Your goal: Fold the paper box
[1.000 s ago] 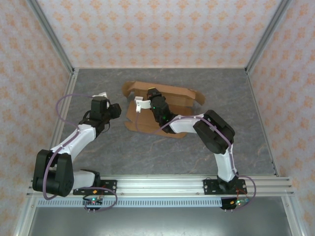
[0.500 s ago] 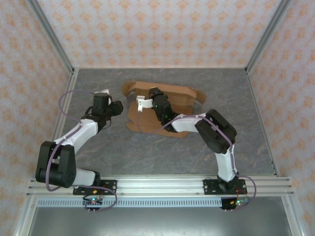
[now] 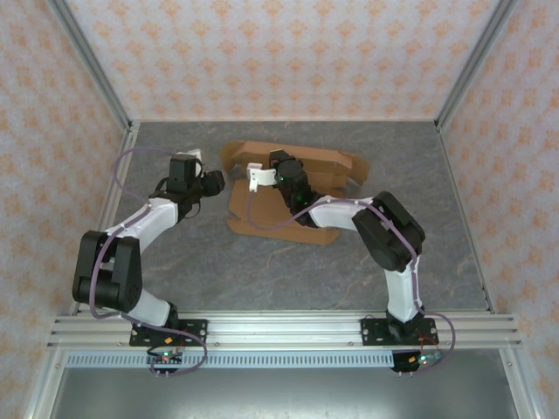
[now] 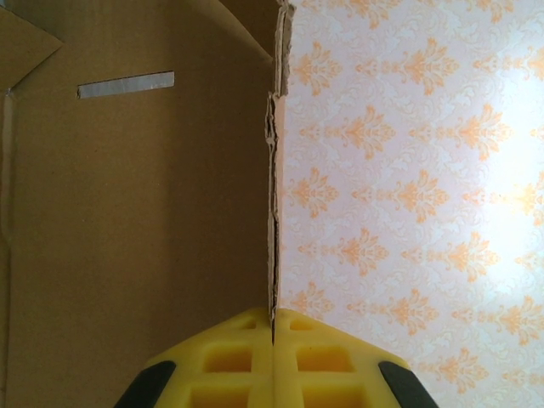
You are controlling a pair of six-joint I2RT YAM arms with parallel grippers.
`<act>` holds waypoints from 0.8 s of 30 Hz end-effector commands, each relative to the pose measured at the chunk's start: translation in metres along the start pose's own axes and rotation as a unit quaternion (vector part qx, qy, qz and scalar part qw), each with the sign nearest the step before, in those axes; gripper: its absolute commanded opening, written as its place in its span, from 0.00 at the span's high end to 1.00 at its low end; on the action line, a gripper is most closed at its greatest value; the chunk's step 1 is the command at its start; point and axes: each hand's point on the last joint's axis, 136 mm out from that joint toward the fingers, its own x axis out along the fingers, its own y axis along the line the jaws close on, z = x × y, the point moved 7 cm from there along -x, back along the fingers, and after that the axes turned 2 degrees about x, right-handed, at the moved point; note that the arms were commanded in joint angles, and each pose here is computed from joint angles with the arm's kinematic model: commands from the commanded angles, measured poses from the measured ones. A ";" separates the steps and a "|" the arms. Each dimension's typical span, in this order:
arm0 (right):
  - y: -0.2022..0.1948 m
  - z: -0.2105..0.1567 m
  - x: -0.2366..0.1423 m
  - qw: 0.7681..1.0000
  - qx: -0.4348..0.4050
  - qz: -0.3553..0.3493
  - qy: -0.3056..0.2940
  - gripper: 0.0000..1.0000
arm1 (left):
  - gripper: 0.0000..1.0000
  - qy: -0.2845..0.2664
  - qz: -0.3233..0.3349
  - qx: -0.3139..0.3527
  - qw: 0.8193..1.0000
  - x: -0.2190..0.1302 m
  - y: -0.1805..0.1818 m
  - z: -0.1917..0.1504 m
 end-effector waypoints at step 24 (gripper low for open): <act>0.005 -0.002 0.013 1.000 -0.001 0.031 -0.006 1.00 | 0.35 -0.011 -0.148 0.124 0.981 0.031 -0.026 0.055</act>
